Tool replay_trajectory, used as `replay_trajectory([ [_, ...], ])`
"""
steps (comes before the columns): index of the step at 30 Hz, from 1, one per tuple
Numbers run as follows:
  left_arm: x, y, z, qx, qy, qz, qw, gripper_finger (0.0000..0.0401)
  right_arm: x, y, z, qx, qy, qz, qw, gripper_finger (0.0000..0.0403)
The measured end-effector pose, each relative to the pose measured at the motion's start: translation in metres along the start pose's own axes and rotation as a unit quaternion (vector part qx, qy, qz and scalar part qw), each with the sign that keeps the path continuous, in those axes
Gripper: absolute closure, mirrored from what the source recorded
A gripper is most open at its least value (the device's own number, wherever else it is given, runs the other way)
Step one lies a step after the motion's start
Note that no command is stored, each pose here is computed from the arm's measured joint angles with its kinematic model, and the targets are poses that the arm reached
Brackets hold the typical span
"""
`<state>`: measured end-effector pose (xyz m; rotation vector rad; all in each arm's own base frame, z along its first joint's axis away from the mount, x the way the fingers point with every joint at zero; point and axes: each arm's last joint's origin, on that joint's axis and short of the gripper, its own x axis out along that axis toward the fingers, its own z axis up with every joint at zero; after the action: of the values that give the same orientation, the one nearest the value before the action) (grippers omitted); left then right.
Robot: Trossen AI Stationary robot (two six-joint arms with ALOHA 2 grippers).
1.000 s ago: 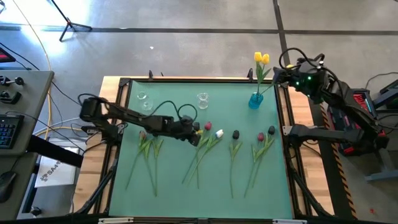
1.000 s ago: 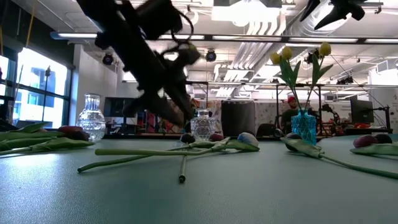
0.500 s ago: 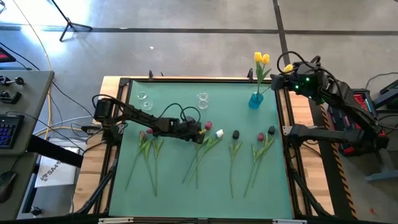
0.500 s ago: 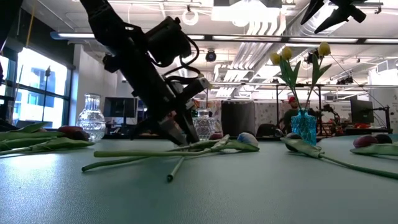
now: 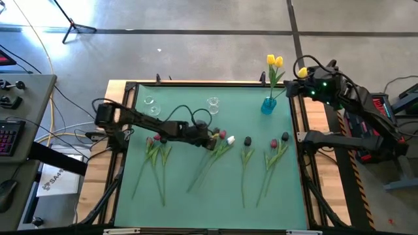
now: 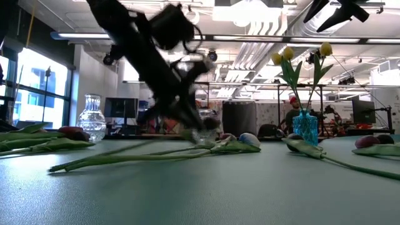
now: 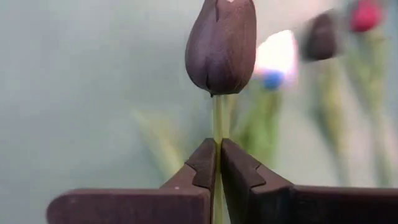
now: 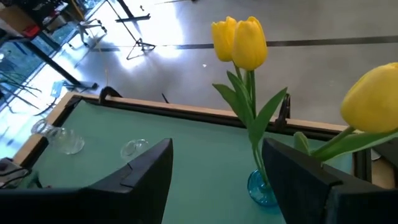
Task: Sort flowers into vase by color
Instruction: Put the black tulip into the right transparent vase
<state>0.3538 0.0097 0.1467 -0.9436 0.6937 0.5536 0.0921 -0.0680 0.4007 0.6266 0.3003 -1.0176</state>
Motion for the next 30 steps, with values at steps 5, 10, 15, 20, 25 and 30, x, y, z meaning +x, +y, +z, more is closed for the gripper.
replay_trajectory([
  [5,-0.045,-0.013,0.025,0.045,-0.079,-0.024,0.996,0.0399,-0.005,-0.002,-0.001,0.005,0.001,0.010,1.000,0.0167],
  [10,-0.093,-0.021,0.064,0.136,-0.239,-0.029,0.961,0.0400,-0.003,0.004,-0.005,-0.005,0.017,0.024,1.000,0.0167],
  [15,-0.116,-0.019,0.110,0.207,-0.352,-0.097,0.908,0.0400,0.011,0.016,-0.019,0.000,0.045,0.043,0.998,0.0167],
  [20,-0.126,-0.002,0.149,0.223,-0.432,-0.127,0.865,0.0400,0.022,0.029,-0.031,0.020,0.043,0.043,0.998,0.0167],
  [25,-0.140,0.015,0.174,0.242,-0.490,-0.118,0.829,0.0400,0.023,0.040,-0.038,0.035,0.038,0.046,0.998,0.0167],
  [30,-0.149,0.028,0.188,0.253,-0.514,-0.130,0.809,0.0400,0.025,0.045,-0.040,0.042,0.024,0.031,0.998,0.0167],
])
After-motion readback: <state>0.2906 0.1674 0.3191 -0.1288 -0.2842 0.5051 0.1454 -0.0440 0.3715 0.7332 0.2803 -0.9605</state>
